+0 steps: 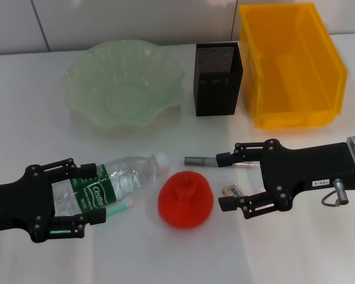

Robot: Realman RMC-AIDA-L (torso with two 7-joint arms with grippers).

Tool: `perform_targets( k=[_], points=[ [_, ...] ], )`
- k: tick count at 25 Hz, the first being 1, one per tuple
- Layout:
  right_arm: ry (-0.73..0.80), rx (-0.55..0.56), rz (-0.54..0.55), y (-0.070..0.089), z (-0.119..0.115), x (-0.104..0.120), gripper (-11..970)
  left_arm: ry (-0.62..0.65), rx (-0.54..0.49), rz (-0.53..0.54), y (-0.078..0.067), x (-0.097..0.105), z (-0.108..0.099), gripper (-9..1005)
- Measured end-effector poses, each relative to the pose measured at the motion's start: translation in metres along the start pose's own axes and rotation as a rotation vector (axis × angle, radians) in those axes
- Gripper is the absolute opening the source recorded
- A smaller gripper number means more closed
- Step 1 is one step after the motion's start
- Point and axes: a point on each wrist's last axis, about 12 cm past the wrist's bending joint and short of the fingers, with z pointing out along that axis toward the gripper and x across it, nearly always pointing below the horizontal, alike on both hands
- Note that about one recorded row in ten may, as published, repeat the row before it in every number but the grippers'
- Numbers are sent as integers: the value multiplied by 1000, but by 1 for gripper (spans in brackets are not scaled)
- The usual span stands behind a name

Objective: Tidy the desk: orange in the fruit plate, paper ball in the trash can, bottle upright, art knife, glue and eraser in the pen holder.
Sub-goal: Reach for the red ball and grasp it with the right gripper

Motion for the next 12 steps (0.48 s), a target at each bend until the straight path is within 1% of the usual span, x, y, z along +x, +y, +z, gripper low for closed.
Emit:
perform_targets(
  k=[12],
  points=[
    [5, 14, 1, -2, 0, 1, 815, 1, -6, 2, 1, 0, 0, 838]
  ],
)
